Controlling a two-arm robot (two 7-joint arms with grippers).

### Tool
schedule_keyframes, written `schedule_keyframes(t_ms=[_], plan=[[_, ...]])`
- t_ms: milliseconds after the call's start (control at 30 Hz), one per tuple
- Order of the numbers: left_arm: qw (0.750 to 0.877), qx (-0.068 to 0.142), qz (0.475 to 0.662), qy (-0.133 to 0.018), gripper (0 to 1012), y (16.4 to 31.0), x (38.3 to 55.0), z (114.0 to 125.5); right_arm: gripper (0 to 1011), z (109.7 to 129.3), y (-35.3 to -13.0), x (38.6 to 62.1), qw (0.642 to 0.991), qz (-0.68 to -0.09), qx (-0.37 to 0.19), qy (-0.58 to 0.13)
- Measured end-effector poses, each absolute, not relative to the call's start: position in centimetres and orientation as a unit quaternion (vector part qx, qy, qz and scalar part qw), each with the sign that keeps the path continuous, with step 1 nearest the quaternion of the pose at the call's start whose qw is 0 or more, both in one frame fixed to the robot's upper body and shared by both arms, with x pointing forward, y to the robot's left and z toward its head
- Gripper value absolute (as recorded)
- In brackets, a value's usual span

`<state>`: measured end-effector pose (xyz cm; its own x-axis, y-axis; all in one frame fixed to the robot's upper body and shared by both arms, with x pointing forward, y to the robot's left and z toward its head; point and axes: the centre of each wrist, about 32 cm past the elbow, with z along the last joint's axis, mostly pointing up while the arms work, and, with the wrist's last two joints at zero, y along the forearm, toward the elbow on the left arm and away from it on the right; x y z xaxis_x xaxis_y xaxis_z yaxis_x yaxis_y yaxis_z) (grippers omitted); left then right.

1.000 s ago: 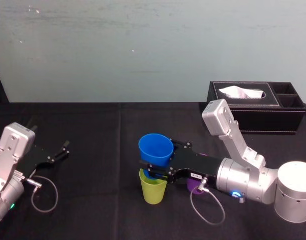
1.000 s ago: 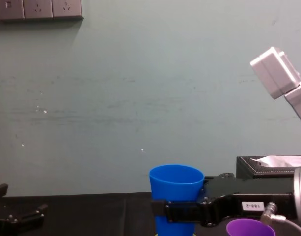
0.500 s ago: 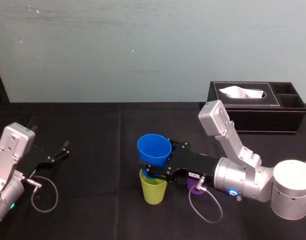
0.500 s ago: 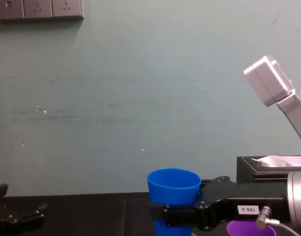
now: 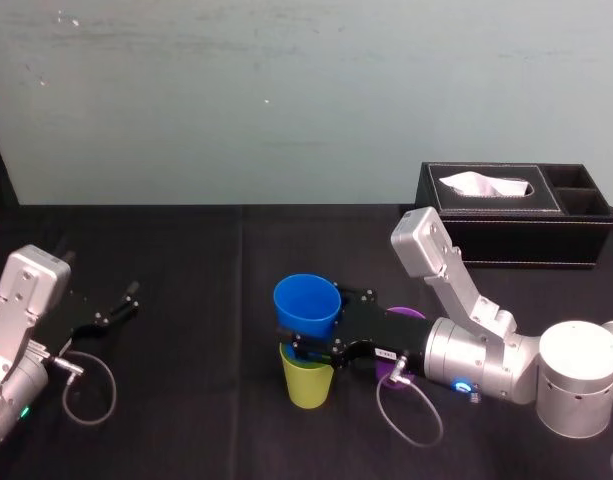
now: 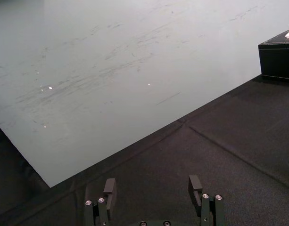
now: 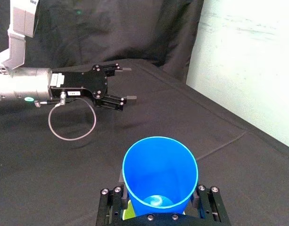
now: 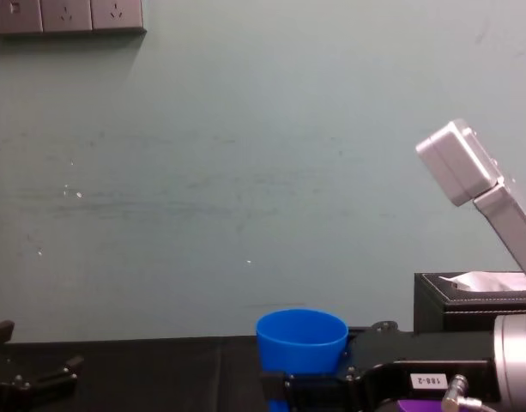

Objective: Stack the three plastic cups sequentially using one hand.

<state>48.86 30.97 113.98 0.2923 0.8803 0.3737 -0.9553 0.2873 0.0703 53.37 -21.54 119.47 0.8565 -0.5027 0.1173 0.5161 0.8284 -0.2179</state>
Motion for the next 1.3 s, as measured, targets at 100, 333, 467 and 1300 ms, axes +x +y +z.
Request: schedule_keyframes(t_ms=[100,333,467,1300], plan=[[0.791,0.141,0.580,-0.132,1000,30.97,48.86,113.98,723,119.24,-21.49,53.42,0.956,-0.266,-0.123,-0.026],[0.791,0.142,0.580,-0.132,1000,30.97,48.86,113.98,723,118.87,-21.31,53.46,0.955,-0.267,-0.126,-0.024],[0.791,0.141,0.580,-0.132,1000,30.97,48.86,113.98,723,118.84,-21.30,53.46,0.955,-0.268,-0.127,-0.023],[0.791,0.141,0.580,-0.132,1000,30.97,48.86,113.98,1004,118.88,-21.36,53.43,0.955,-0.268,-0.126,-0.023]])
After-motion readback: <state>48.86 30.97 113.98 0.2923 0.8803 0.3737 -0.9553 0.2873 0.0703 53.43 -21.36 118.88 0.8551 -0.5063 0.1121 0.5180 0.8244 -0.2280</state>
